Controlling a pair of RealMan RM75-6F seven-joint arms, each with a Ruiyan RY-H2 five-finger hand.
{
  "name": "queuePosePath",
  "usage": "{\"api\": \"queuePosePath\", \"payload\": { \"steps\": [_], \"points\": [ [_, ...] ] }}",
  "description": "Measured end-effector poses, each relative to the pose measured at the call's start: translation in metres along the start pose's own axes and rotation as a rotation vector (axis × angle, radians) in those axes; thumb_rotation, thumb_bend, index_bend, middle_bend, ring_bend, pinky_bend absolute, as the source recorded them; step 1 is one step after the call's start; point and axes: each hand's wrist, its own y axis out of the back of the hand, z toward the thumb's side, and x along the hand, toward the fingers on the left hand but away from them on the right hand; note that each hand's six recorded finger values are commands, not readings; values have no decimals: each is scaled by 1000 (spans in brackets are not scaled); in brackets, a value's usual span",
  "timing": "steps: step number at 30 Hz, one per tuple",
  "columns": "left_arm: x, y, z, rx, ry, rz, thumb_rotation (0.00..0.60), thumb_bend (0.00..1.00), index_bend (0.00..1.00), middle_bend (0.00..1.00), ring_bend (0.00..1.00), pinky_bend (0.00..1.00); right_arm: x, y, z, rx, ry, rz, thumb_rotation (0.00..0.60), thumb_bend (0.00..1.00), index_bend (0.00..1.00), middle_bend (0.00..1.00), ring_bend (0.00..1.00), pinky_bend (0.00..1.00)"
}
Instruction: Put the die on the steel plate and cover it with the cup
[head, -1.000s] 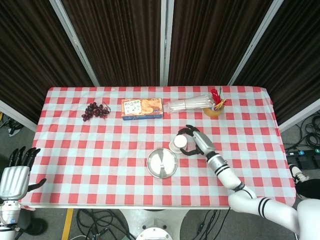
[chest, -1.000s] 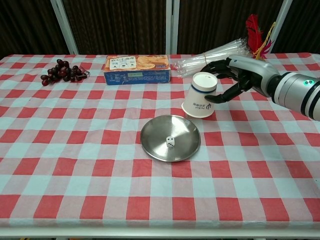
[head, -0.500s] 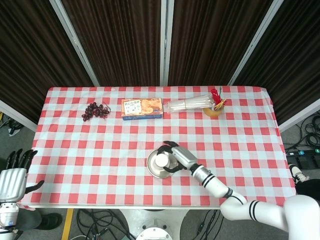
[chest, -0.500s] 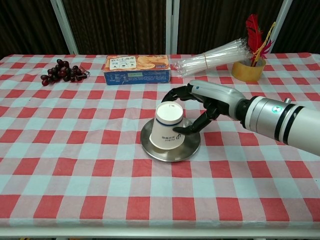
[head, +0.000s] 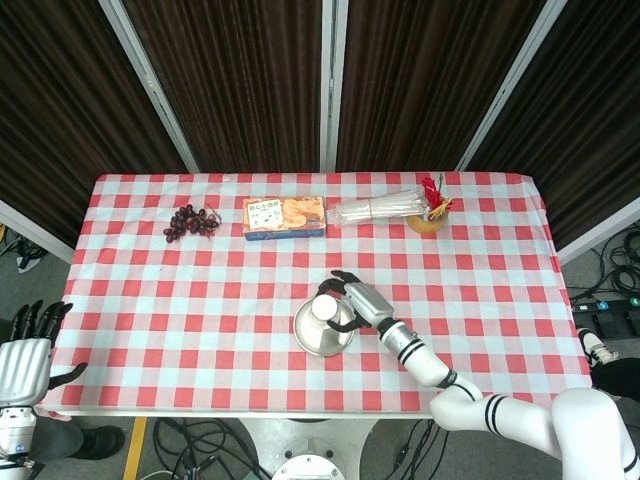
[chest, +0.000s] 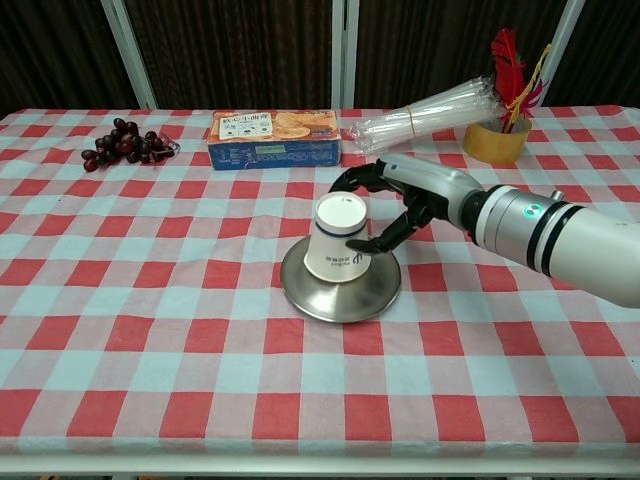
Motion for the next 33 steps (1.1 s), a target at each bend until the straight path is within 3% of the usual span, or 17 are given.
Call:
{"api": "queuePosePath", "payload": {
  "steps": [5, 12, 19, 27, 33],
  "points": [
    [0, 0, 1, 1, -4, 2, 600, 0, 142, 129, 22, 17, 11, -12, 7, 35, 43, 80, 600, 278, 495, 213, 0, 0],
    [-2, 0, -2, -1, 8, 2, 600, 0, 143, 129, 22, 17, -1, 2, -8, 13, -12, 17, 600, 280, 496, 213, 0, 0],
    [-1, -1, 0, 2, 0, 1, 600, 0, 142, 129, 22, 17, 10, -17, 7, 43, 54, 119, 600, 287, 495, 208, 0, 0],
    [-4, -1, -2, 0, 13, -1, 600, 0, 143, 129, 21, 17, -2, -2, -4, 6, 12, 53, 600, 287, 488, 208, 0, 0],
    [-3, -1, -1, 3, 7, 1, 600, 0, 143, 129, 21, 17, 11, -22, 10, 34, 77, 136, 600, 287, 459, 209, 0, 0]
  ]
}}
